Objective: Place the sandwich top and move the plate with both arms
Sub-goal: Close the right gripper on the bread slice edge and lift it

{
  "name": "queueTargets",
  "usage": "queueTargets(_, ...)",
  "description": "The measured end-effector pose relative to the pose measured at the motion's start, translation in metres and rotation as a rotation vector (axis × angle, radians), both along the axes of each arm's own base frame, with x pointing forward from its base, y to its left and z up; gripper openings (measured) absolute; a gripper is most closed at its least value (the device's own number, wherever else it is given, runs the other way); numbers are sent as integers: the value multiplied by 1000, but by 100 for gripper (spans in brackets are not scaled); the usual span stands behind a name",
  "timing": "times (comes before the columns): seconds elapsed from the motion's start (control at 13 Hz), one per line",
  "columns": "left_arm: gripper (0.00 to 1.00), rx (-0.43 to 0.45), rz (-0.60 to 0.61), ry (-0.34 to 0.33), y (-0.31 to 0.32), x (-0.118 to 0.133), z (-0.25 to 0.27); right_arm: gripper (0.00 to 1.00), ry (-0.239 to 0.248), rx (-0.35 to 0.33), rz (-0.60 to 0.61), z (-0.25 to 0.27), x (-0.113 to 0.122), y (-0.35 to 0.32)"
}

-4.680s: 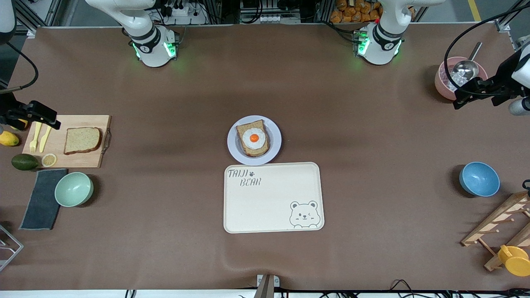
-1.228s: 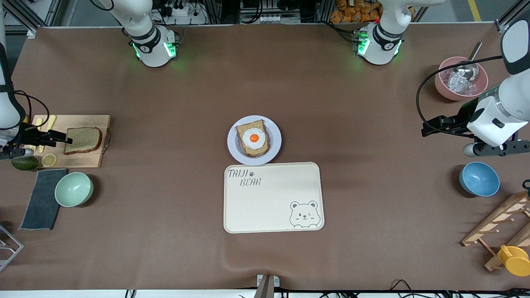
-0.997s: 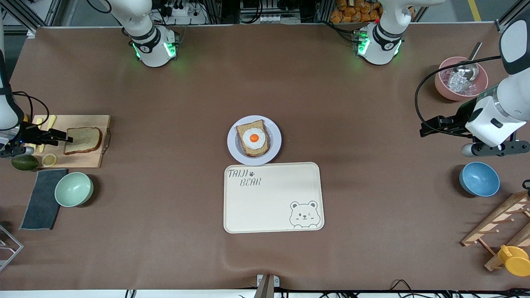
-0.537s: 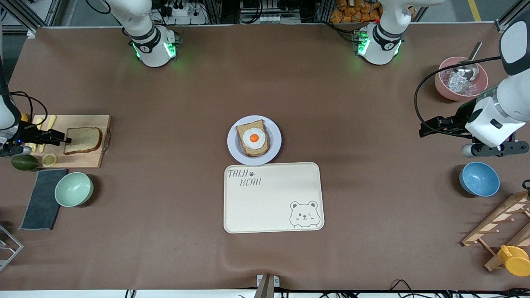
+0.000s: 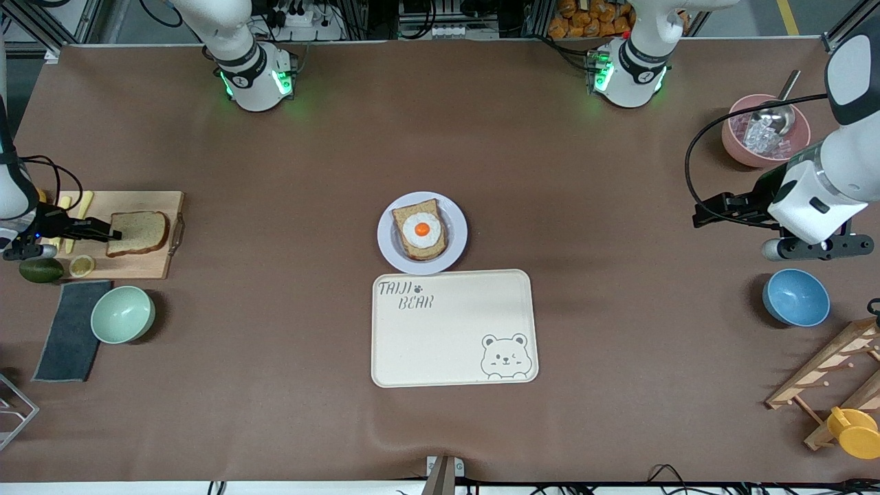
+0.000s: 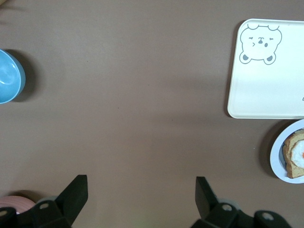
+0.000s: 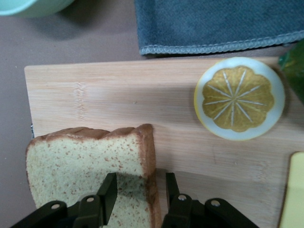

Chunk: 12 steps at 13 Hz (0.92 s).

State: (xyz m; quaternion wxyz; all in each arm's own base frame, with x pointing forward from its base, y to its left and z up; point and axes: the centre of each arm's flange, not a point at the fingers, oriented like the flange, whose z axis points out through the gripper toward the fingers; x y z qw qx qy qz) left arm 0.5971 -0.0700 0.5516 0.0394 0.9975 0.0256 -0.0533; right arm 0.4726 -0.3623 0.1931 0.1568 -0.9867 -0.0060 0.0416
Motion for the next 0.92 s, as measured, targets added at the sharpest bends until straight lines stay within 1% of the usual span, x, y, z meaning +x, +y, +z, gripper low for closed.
queueTargets(0.15,100,-4,-14,1,-8,-1,0,31,-1,3,1,0,0,0)
queueTargets(0.23,100,-5,-24,1,-14,-2,0,24,-2,4,3,0,0,1)
queueTargets(0.31,100,-7,-32,-1,-18,-2,0,23,-5,5,8,0,0,0)
queueTargets(0.38,100,-8,-36,-5,-21,-2,0,15,-7,4,9,1,0,-1)
queueTargets(0.46,100,-11,-37,-7,-22,-2,1,15,-7,4,10,1,0,-1)
queueTargets(0.61,100,-28,-30,-5,-21,-2,1,4,-8,5,10,1,0,-1)
queueTargets(0.92,100,-57,-6,-9,-12,0,2,4,-8,16,18,8,5,-2)
